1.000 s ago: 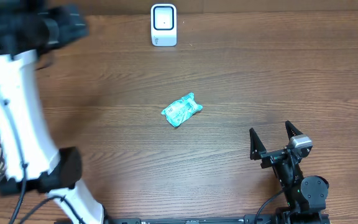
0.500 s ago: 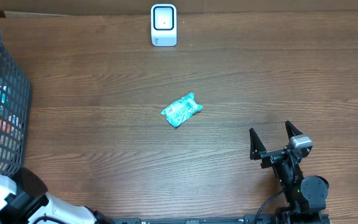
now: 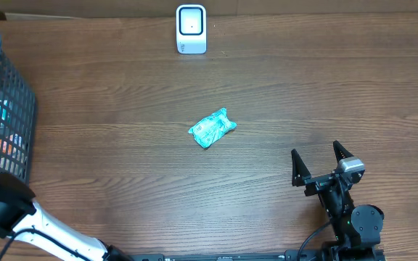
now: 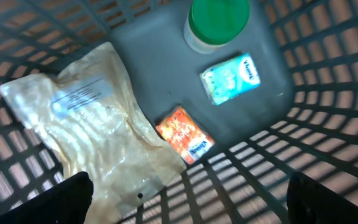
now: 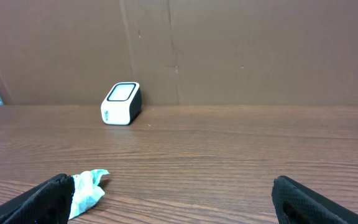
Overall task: Scan the item barcode
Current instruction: 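Return the left gripper to the basket and grasp the Kleenex tissue pack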
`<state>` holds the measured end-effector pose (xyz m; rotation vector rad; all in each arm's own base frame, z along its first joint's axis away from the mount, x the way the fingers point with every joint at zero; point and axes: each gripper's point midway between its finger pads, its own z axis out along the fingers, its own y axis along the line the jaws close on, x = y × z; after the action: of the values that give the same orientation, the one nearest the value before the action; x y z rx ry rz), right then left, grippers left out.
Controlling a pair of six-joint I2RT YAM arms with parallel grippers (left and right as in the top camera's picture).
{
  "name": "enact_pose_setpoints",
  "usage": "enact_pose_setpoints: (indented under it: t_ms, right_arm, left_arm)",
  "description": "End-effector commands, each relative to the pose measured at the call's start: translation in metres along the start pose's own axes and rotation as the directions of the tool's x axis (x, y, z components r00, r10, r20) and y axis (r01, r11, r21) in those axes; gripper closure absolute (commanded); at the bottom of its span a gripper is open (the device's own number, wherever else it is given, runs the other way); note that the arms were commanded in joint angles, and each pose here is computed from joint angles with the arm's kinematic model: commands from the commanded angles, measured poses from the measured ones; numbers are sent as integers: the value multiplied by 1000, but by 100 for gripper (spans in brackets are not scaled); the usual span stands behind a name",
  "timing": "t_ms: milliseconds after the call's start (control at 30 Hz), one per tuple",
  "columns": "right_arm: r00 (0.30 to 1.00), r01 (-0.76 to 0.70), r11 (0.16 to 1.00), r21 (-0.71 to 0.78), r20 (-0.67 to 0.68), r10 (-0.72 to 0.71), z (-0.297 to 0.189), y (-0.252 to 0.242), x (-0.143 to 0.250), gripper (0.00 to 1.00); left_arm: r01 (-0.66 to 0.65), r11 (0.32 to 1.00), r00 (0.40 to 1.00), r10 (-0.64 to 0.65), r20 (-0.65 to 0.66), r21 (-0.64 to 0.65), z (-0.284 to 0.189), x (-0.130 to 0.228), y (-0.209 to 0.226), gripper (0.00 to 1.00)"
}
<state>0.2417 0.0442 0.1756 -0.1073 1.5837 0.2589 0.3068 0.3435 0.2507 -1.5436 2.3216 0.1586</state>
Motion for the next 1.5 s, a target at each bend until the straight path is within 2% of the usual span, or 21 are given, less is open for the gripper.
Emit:
enact_pose_setpoints:
  t_ms: [0,333,467,500,600,733,900,1233,1467]
  right_arm:
    - [1000,-4,1000,-7,0,4,0,1,3,0]
    - [1000,-4,1000,-7,0,4,0,1,3,0]
    - [1000,-4,1000,-7,0,4,0,1,3,0]
    - [1000,-4,1000,-7,0,4,0,1,3,0]
    - [1000,-4,1000,-7,0,4,0,1,3,0]
    - [1000,-4,1000,-7,0,4,0,1,3,0]
    - [1000,-4,1000,-7,0,4,0,1,3,0]
    - [1000,-4,1000,-7,0,4,0,1,3,0]
    - [1000,-4,1000,-7,0,4,0,1,3,0]
  left_arm:
    - [-83,996,996,82,-40,-20,26,0,0,12]
    - [-257,966,964,259,-65,34,79,-2,-36,14]
    - [-377,924,921,381,-83,57,109,9,-66,25]
    - [-394,917,913,398,-92,57,114,12,-70,30]
    - [-420,907,899,419,-125,26,132,20,-74,36]
    - [-424,906,895,418,-157,-5,150,26,-73,34]
    - [-416,909,901,411,-137,-8,154,21,-75,33]
    - [-528,849,844,521,-129,-22,173,17,-71,34]
    - [-532,847,843,525,-119,-27,196,17,-66,29]
